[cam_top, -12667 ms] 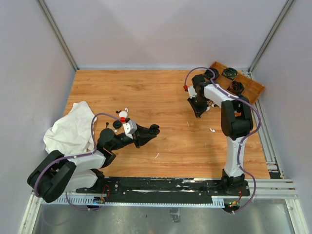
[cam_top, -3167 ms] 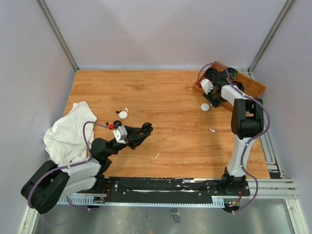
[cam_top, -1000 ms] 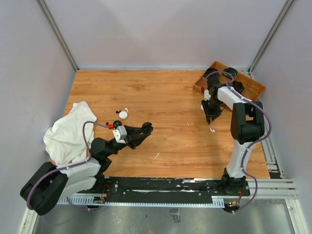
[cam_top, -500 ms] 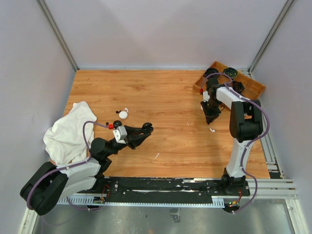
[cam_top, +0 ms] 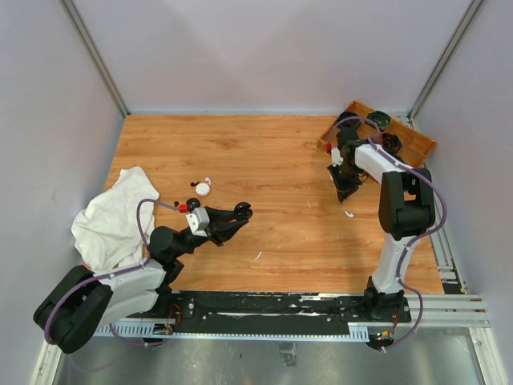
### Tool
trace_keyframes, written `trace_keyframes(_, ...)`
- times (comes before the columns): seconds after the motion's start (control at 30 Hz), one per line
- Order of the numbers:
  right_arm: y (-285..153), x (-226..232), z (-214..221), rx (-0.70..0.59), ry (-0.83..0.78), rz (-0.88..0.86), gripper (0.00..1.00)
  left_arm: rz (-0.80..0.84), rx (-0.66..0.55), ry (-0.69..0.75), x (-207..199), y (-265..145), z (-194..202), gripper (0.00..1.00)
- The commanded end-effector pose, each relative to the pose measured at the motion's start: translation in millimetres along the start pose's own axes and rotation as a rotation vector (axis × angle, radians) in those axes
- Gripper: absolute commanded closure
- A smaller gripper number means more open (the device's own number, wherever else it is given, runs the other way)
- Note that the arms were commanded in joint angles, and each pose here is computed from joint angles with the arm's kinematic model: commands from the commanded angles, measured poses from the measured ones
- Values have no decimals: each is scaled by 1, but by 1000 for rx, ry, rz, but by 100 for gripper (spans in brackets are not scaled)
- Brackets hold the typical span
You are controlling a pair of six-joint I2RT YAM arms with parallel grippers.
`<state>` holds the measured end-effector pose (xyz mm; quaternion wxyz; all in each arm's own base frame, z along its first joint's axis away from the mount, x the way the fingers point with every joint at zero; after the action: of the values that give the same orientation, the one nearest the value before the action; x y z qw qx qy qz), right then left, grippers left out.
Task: Insert the wireless bluetooth earbuds into the charging case
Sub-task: Pick up the earbud from the center of the board, then place the earbud in the charging case.
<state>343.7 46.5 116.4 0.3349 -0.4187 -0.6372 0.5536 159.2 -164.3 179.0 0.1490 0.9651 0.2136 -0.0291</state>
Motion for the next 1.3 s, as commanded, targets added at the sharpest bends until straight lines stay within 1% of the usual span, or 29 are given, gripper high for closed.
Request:
trace_keyframes(0.0,-35,17,-7,-116,-59,58,88,9,-44,30,1,6,-11,100)
trace_keyframes(0.27,-82,62,-11,-300,-216,145,89,2,-62,40,1,3,-12,100)
trace_keyframes(0.47,-118,100,-12,-490,-357,189,89,-1,-73,41,0,2,-12,100)
trace_keyframes(0.7,-156,148,-3,-718,-592,235,89,5,-84,45,-1,1,-13,100)
trace_keyframes(0.8,-173,164,5,-836,-677,234,89,-2,-88,50,0,1,-13,100)
trace_keyframes(0.97,-191,190,18,-1003,-808,221,89,5,-93,50,-1,0,-14,100)
trace_keyframes(1.13,-202,214,29,-1144,-933,186,89,1,-105,50,-2,-1,-16,100)
trace_keyframes(1.27,-211,233,37,-1250,-998,144,89,-4,-117,53,-3,-2,-18,100)
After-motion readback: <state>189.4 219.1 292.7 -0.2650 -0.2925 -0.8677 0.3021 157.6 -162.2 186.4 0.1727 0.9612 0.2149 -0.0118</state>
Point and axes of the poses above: each gripper's point midway between its finger pads, its own y axis out along the fingers, its own x axis along the line the jaws close on, z = x × y, the point moved 9 cm from there along -y, back along the fingers, and after that the axes turned 9 degrees about -y, right-handed, at the moved point
